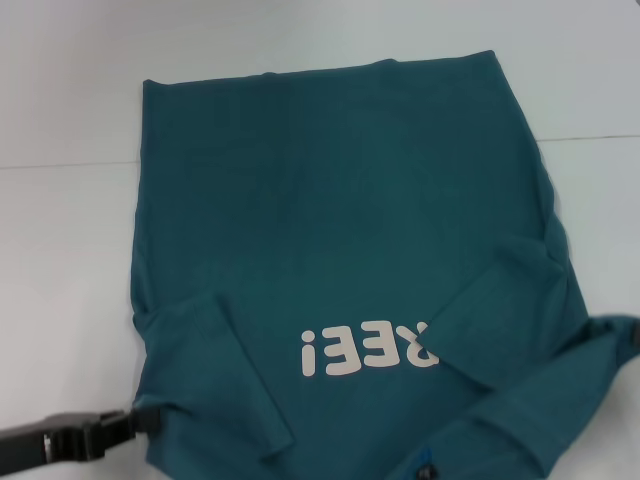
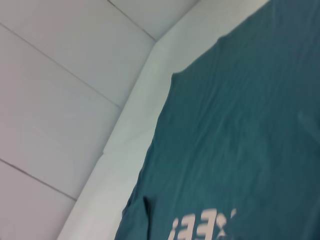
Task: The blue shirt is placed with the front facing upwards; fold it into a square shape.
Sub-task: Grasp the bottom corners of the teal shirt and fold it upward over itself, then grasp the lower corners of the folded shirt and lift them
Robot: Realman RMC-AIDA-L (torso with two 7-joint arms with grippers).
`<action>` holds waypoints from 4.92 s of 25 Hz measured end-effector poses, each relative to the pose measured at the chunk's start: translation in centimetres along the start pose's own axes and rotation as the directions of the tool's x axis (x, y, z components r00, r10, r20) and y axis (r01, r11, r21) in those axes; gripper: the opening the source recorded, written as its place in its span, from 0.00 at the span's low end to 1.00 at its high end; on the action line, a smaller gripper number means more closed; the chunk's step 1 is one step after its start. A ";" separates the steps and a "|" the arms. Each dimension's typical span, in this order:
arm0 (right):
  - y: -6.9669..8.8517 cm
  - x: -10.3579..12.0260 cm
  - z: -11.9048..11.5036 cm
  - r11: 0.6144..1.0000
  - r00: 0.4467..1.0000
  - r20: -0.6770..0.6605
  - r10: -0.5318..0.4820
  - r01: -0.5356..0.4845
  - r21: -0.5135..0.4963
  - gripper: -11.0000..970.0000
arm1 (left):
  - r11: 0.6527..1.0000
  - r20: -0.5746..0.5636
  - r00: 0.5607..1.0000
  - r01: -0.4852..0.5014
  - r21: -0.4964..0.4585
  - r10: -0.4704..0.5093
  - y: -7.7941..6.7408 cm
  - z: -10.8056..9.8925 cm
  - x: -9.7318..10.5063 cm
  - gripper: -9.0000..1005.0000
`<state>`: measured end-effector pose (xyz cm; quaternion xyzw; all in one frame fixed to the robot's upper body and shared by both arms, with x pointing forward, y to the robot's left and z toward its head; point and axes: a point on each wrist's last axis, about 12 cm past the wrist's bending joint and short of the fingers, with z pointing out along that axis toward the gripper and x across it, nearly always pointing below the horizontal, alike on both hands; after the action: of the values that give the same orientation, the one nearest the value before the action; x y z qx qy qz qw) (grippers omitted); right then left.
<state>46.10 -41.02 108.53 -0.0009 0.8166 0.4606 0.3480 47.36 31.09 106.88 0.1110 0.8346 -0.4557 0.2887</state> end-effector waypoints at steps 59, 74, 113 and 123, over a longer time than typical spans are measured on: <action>-0.1 -11.9 11.3 0.952 0.956 0.215 -0.200 0.137 0.274 0.06 | 0.876 0.124 0.923 -0.295 -0.382 0.364 3.4 5.8 -15.7 0.01; 0.6 -14.0 13.9 0.911 0.933 0.217 -0.287 0.195 0.364 0.06 | 0.812 0.115 0.890 -0.341 -0.473 0.441 3.5 6.8 -17.4 0.01; -0.1 -12.6 18.6 0.751 0.901 0.082 -0.425 0.301 0.587 0.32 | 0.551 -0.063 0.778 -0.497 -0.671 0.625 2.9 13.0 -16.7 0.13; 1.1 -12.6 12.7 0.888 0.949 0.102 -0.298 0.237 0.394 0.55 | 0.829 0.194 0.917 -0.204 -0.520 0.348 2.9 7.8 -15.1 0.48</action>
<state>62.51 -34.80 112.29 -0.0098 0.8511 0.2411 0.4663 63.81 27.46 110.37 0.0891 0.8476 -0.1936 0.4860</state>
